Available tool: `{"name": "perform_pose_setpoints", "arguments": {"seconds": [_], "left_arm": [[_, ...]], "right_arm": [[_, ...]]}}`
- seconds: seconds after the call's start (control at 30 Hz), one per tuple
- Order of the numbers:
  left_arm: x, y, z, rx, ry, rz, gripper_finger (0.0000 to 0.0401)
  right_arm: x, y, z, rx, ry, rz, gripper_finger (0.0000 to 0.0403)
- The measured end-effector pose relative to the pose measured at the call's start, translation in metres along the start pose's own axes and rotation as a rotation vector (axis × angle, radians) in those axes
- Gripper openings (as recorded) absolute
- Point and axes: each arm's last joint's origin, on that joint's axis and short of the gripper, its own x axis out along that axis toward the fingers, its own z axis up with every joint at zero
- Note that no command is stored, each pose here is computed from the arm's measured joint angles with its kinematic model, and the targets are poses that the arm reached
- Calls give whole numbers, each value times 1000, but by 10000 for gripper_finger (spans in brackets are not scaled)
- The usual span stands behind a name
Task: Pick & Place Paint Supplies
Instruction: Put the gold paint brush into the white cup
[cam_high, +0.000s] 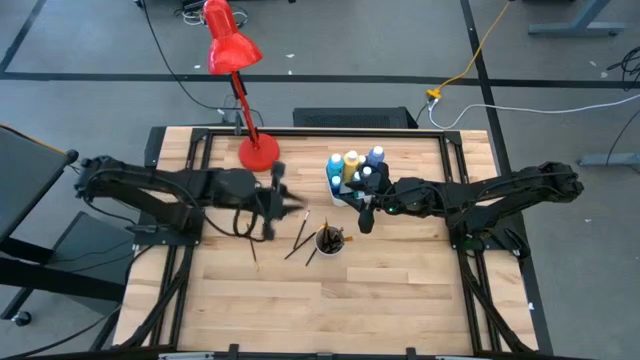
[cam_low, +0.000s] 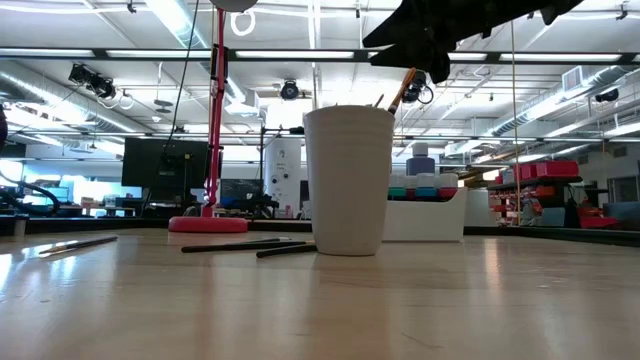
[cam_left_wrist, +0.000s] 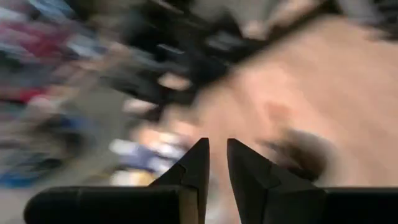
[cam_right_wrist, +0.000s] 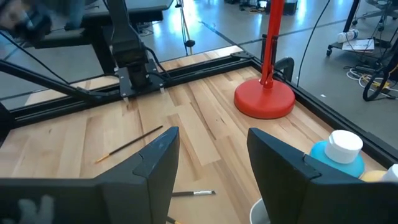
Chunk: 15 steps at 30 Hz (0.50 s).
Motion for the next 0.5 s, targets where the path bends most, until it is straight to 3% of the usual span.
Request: {"name": "perform_pose_setpoints", "arguments": {"seconds": [0.1,0.27,0.5], "left_arm": [[-1,-6,-13,-46,83,-163,67],[-3,-19,-34,-154,266,-231,66],[-1,-61,-84,-250,542,-340,67]], "right_arm": [[0,0,-1,-3,7,-1,194],[0,0,-1,-3,7,-2,194],[0,0,-1,-3,6,-2,194]]}}
